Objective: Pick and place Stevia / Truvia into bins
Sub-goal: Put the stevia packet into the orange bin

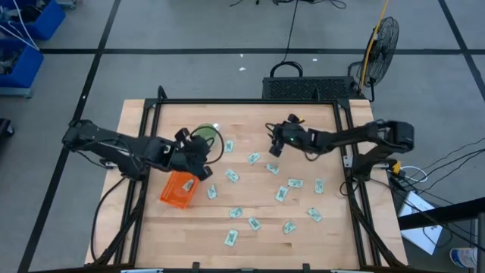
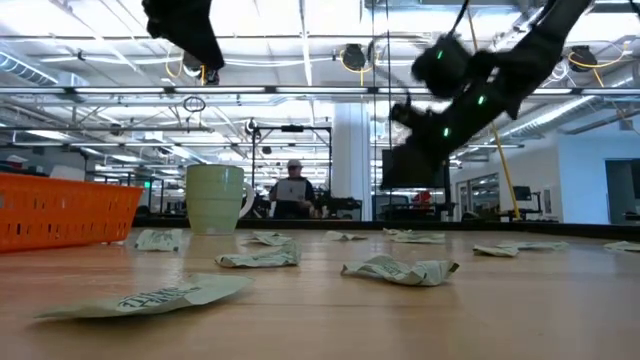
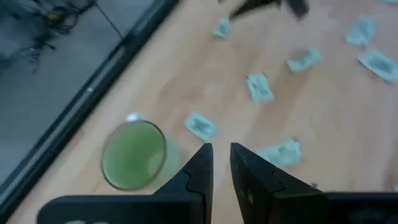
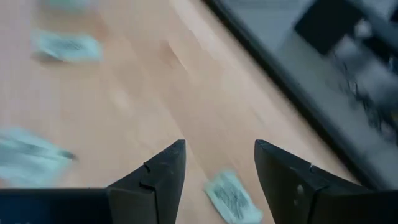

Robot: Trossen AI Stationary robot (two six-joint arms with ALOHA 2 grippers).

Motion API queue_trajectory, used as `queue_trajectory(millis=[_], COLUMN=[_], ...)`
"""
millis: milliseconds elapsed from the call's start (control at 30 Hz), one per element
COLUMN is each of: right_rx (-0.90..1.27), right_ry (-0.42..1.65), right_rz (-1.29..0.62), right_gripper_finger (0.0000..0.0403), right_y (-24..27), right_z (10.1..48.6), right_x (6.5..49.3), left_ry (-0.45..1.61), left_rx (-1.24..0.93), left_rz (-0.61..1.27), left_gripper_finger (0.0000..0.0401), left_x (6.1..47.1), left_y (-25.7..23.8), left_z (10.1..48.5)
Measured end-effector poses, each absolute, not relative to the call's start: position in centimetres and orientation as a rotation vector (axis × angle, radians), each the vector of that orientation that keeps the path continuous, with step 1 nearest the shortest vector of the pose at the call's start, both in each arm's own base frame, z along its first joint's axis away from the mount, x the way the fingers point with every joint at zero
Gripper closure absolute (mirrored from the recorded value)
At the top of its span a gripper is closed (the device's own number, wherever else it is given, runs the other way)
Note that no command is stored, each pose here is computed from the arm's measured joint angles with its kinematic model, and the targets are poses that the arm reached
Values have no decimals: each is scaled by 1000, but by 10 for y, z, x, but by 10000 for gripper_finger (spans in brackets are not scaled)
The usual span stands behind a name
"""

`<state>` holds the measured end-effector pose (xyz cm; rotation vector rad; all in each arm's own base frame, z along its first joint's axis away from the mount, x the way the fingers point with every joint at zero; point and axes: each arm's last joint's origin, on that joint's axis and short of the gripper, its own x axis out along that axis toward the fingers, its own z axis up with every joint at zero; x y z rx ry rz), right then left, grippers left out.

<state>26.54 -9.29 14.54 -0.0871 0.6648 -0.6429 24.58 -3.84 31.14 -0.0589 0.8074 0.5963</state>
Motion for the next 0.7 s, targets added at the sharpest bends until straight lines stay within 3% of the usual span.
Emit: queue_trajectory(millis=[400,700], right_rx=[45,114], right_ry=[739,724], right_rz=[-774,-726], right_gripper_finger=[219,233], right_y=[-132,-137], right_z=[95,92], right_x=[260,259], left_ry=[858,862], left_rx=[-40,-41], left_rz=[638,641], left_gripper_finger=[341,341], left_x=[244,244], left_y=[-29,-29], left_z=[296,294])
